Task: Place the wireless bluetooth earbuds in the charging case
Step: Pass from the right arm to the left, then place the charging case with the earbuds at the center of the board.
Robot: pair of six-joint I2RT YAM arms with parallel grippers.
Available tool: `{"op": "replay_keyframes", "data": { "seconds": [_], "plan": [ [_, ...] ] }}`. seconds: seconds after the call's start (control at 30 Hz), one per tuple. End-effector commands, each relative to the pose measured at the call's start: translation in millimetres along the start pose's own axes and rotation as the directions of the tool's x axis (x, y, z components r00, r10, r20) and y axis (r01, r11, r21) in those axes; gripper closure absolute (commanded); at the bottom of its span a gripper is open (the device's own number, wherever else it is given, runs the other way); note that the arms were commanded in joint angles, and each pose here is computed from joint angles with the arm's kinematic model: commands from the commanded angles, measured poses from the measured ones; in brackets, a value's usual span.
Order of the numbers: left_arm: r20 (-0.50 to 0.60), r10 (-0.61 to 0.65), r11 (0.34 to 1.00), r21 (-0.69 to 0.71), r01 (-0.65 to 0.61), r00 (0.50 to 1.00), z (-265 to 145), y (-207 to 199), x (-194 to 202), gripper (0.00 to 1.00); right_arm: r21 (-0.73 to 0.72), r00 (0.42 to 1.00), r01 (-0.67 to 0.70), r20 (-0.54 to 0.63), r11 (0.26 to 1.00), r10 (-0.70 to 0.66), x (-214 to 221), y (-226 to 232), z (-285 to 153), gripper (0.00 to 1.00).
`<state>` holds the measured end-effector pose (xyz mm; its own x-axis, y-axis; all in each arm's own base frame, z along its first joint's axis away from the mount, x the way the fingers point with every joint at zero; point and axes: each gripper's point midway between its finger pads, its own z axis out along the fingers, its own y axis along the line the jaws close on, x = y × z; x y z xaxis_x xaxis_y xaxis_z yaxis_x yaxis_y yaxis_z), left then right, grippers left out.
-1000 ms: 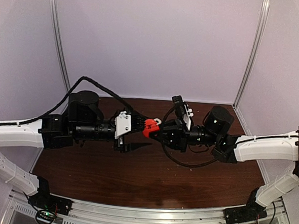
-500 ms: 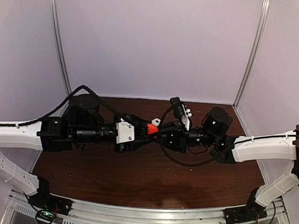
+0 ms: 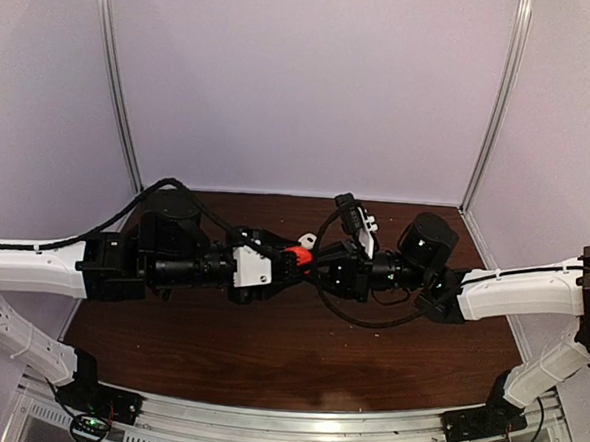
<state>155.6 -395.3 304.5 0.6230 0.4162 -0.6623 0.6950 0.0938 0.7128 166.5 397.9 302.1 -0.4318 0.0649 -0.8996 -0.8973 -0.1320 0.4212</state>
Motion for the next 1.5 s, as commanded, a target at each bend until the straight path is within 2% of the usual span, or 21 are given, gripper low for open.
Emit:
{"op": "replay_keyframes", "data": {
  "seconds": [0.0, 0.13, 0.27, 0.3, 0.37, 0.5, 0.57, 0.67, 0.83, 0.97, 1.13, 1.37, 1.47],
  "plan": [
    [-0.005, 0.026, 0.994, 0.106, -0.025, 1.000, 6.4, -30.5, 0.6, 0.61, 0.017, 0.996, 0.037, 0.085, 0.999, -0.038, -25.5, -0.5, -1.2, 1.00],
    [-0.011, 0.005, 0.996, 0.089, -0.004, 1.000, 5.4, -27.9, 2.0, 0.68, 0.003, 0.996, 0.041, 0.083, 0.999, -0.041, -24.8, 2.4, -1.7, 0.99],
    [0.000, -0.056, 0.996, 0.075, 0.056, 0.998, 3.1, -22.0, 4.4, 0.72, -0.001, 0.996, 0.046, 0.080, 0.999, -0.046, -24.4, 3.7, -2.3, 0.83],
    [0.017, -0.078, 0.995, 0.061, 0.077, 0.997, 2.4, -16.6, 3.2, 0.74, 0.002, 0.996, 0.048, 0.081, 0.999, -0.048, -24.7, 3.2, -3.4, 0.76],
    [0.034, -0.135, 0.990, 0.043, 0.134, 0.990, -0.1, -8.5, 7.4, 0.75, 0.012, 0.995, 0.050, 0.087, 0.999, -0.051, -26.2, 1.4, -6.7, 0.54],
    [0.076, -0.258, 0.966, 0.026, 0.257, 0.963, -7.7, 7.0, 20.6, 0.76, 0.056, 0.991, 0.054, 0.116, 0.997, -0.060, -34.8, -7.8, -20.4, 0.34],
    [0.097, -0.333, 0.943, 0.025, 0.332, 0.938, -11.1, 14.8, 32.3, 0.77, 0.089, 0.989, 0.058, 0.128, 0.994, -0.070, -38.9, -15.7, -29.9, 0.28],
    [0.106, -0.446, 0.894, 0.003, 0.448, 0.889, -12.8, 23.8, 57.2, 0.77, 0.165, 0.985, 0.072, 0.145, 0.984, -0.096, -45.6, -31.1, -48.4, 0.19],
    [0.047, -0.618, 0.780, -0.088, 0.620, 0.785, 3.2, 31.7, 113.9, 0.77, 0.311, 0.980, 0.095, 0.140, 0.946, -0.144, -52.0, -53.5, -76.8, 0.14],
    [-0.016, -0.741, 0.659, -0.211, 0.722, 0.671, 16.6, 40.7, 171.4, 0.78, 0.363, 0.976, 0.100, 0.145, 0.926, -0.162, -54.5, -60.4, -94.8, 0.09],
    [-0.070, -0.826, 0.548, -0.332, 0.768, 0.560, 27.4, 53.1, 234.8, 0.78, 0.396, 0.976, 0.099, 0.140, 0.913, -0.167, -51.7, -65.5, -105.8, 0.00],
    [-0.135, -0.905, 0.422, -0.402, 0.812, 0.404, 39.6, 56.2, 315.0, 0.76, 0.423, 0.979, 0.085, 0.131, 0.902, -0.154, -44.1, -71.0, -111.5, 0.00],
    [-0.153, -0.921, 0.389, -0.426, 0.817, 0.359, 46.4, 56.6, 337.3, 0.76, 0.422, 0.979, 0.084, 0.133, 0.903, -0.153, -44.1, -70.8, -111.8, 0.00]
  ]
}}
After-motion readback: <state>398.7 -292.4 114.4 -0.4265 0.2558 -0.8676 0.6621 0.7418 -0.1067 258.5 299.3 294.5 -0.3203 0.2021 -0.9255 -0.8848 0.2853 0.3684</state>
